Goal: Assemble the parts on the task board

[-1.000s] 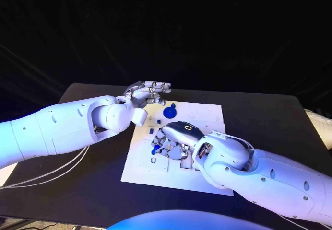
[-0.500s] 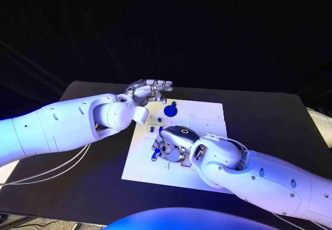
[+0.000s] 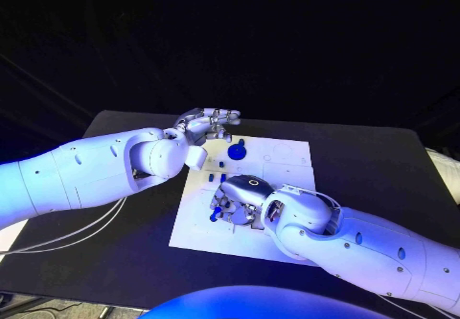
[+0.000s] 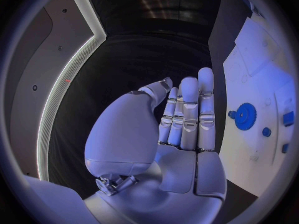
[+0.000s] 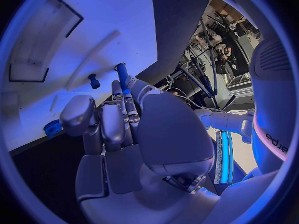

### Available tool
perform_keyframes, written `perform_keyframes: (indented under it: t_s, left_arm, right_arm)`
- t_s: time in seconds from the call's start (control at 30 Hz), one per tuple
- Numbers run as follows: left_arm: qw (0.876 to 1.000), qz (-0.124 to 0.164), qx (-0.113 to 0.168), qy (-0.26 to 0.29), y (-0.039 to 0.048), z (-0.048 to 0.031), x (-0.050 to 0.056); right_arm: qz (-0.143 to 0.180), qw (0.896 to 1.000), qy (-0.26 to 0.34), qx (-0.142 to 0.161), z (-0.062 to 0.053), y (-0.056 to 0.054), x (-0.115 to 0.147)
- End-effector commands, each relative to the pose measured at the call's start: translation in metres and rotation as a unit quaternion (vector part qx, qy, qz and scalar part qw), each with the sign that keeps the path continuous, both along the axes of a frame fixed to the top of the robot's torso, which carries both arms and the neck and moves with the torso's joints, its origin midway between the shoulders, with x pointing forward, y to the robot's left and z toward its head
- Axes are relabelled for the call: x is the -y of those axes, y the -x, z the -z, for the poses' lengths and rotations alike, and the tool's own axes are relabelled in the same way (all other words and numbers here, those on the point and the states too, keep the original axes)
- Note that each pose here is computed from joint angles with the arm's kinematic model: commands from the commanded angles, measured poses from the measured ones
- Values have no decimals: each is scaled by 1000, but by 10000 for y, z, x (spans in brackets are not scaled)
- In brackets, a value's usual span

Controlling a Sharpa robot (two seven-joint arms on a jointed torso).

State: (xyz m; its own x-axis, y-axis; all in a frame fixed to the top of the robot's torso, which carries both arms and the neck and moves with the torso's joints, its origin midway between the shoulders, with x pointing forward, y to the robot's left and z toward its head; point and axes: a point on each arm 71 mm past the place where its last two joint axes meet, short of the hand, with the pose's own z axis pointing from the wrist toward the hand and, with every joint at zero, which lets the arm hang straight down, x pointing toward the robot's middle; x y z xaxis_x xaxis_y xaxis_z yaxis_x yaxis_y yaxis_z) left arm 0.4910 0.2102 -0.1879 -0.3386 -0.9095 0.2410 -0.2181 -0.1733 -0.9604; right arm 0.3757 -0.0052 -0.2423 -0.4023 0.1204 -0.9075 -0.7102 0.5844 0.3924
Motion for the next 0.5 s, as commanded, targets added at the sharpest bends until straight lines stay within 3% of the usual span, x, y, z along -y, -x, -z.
perform_keyframes:
  t_s: [0.03,0.5]
  left_arm:
    - [1000,10,5,5,6,-14,28]
    - [1000,11,5,5,6,-13,32]
  right_arm:
    - [-8,1000,13,4,22,11,-16]
    - [-26,998,42,28,73,80,-95]
